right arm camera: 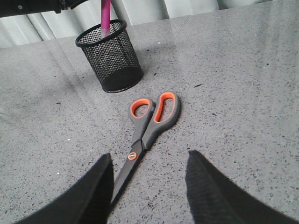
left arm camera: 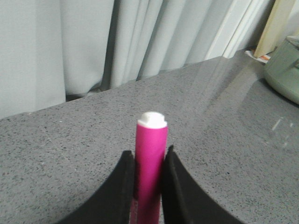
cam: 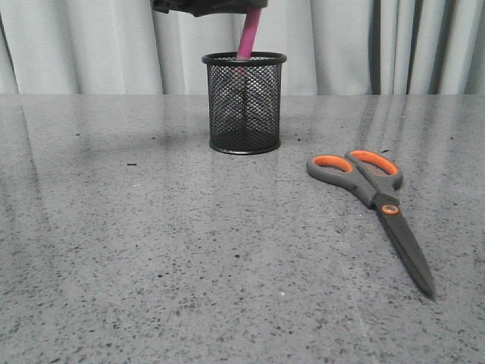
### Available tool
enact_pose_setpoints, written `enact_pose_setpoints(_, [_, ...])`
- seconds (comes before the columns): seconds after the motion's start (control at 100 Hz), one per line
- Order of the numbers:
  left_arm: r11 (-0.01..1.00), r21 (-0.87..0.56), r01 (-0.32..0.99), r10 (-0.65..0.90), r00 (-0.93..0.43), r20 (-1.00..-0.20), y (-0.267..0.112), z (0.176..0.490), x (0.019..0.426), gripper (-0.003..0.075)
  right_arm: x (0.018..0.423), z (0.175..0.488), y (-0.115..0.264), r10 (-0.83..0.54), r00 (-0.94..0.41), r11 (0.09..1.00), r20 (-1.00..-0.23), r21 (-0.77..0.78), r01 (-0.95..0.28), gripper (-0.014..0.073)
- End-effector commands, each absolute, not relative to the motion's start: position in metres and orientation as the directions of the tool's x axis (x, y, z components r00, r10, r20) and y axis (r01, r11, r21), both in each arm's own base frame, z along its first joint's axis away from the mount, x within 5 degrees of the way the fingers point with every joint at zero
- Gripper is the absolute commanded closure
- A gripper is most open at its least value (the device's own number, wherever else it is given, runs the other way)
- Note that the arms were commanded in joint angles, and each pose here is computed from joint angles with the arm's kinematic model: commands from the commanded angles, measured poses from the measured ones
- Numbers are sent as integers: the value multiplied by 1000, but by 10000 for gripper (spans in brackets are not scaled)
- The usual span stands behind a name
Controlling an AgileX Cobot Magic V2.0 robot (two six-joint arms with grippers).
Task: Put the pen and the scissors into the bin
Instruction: 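Lift the pink marker and carry it above the black mesh cup, then release the marker into the cup and withdraw the left gripper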
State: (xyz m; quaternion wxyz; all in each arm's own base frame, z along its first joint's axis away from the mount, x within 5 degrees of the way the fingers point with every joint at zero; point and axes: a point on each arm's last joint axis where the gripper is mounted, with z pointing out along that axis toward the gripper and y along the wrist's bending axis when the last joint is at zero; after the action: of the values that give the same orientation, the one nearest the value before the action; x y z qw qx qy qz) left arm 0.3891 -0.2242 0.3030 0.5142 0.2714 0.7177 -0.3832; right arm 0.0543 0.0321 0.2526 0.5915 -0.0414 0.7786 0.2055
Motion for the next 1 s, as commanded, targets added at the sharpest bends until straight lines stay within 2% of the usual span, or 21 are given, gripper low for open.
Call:
enact_pose_setpoints(0.0, [500,-264,824,-73,-264,-962,-226,337,378,735,58,265,29,205,-233,920,-951,268,-286,273])
enact_pose_setpoints(0.08, [500,-263,825,-72,-262,-962,-226,337,378,669,58,265,29,205,-232,920,-951,268,-285,273])
enact_pose_setpoints(0.13, [499,-263,826,-72,-262,-962,-226,337,378,576,58,265,29,205,-232,920,-951,268,-285,273])
enact_pose_setpoints(0.23, [490,-266,830,-78,-262,-962,-223,337,379,317,58,265,29,205,-231,920,-951,268,-285,273])
enact_pose_setpoints(0.28, [475,-266,839,-83,-259,-962,-220,339,378,234,58,265,29,206,-228,921,-952,268,-284,273])
enact_pose_setpoints(0.33, [440,-281,853,-102,-264,-959,-217,344,376,202,58,265,28,208,-224,922,-952,267,-282,273])
enact_pose_setpoints(0.4, [350,-325,879,-159,-286,-945,-209,357,370,225,58,266,28,208,-222,922,-953,267,-281,273])
enact_pose_setpoints(0.46, [207,-394,895,-222,-350,-910,-201,372,359,279,58,267,29,206,-223,920,-953,266,-286,273])
enact_pose_setpoints(0.47, [212,-390,896,-229,-343,-911,-198,375,359,299,57,268,29,206,-221,920,-953,265,-288,273])
enact_pose_setpoints(0.56, [-27,-389,921,-236,-384,-893,-182,400,332,459,53,280,31,184,-214,914,-959,247,-322,273])
enact_pose_setpoints(0.65, [-8,-412,911,-147,-408,-901,-171,423,307,571,48,301,34,90,-165,915,-982,147,-377,273])
enact_pose_setpoints(0.72, [14,-370,929,-84,-367,-926,-165,442,283,599,46,322,35,51,-115,915,-992,93,-393,273])
enact_pose_setpoints(0.79, [23,-401,916,-58,-399,-915,-159,460,260,617,49,344,35,51,-87,914,-995,81,-397,273])
enact_pose_setpoints(0.88, [25,-344,939,-60,-342,-938,-151,481,232,636,60,368,38,21,-114,903,-993,68,-425,274])
enact_pose_setpoints(0.99, [27,-272,962,-87,-269,-959,-142,506,197,704,80,394,44,-53,-178,872,-983,42,-487,275])
